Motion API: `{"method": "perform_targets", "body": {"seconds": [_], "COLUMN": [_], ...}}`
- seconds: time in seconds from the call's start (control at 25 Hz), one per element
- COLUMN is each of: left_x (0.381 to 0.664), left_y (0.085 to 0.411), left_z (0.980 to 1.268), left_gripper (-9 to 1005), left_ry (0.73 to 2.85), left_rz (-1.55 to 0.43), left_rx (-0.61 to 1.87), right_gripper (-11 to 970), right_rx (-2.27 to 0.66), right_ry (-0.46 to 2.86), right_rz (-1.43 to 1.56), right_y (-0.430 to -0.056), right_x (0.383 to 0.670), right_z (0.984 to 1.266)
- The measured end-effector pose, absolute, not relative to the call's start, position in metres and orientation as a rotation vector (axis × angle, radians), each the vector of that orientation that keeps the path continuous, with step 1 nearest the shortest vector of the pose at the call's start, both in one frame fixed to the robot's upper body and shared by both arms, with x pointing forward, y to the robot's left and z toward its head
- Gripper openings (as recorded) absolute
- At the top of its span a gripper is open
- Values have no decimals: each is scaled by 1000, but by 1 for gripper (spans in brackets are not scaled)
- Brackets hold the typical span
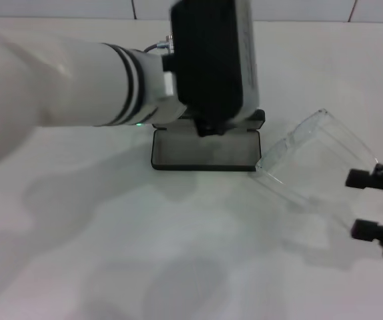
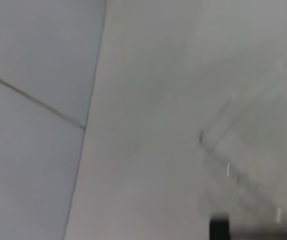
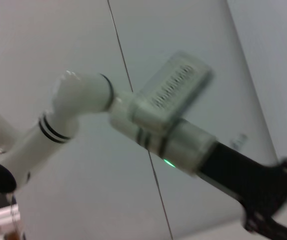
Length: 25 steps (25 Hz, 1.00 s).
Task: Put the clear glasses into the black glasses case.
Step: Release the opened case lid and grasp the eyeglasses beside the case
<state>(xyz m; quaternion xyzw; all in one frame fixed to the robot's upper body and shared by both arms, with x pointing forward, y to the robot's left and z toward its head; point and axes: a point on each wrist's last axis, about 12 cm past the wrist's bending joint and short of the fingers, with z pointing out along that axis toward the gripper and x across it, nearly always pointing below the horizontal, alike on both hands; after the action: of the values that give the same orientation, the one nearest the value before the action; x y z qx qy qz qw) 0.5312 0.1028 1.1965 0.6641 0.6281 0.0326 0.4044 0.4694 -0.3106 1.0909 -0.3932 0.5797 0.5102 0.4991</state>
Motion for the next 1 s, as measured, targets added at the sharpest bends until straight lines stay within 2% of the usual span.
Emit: {"method": "perform_targets", "body": {"seconds": [0.2,0.4,0.52,0.72,0.84,1.0], "left_x": [529,527,518,503,496,483], "left_y": [126,171,197,218,226,249], "left_z": [1219,1233,1235,1226,1218,1200], "left_gripper": [480,477,475,472,470,472], "left_ry": [1635,1594,1501,1442,1430,1387], "left_rz": [-234,-502,-615,-754,-813,-903], "left_rx": [1403,1109,1001,933,912,844], "right_gripper": [737,734,720,697,692,682], "right_rx": [-1179,-1374,-1475,-1590,-1608,-1599], "right_ry": [1472,1744,1763,1810,1774,1698], "right_rz": [1170,832,693,558,615,747], "right_y": [-314,-305,-300,-287,-273,-261], "right_x": [484,508,523,551,570,579], "right_z": [1133,1166,1192,1231,1240,1233]}}
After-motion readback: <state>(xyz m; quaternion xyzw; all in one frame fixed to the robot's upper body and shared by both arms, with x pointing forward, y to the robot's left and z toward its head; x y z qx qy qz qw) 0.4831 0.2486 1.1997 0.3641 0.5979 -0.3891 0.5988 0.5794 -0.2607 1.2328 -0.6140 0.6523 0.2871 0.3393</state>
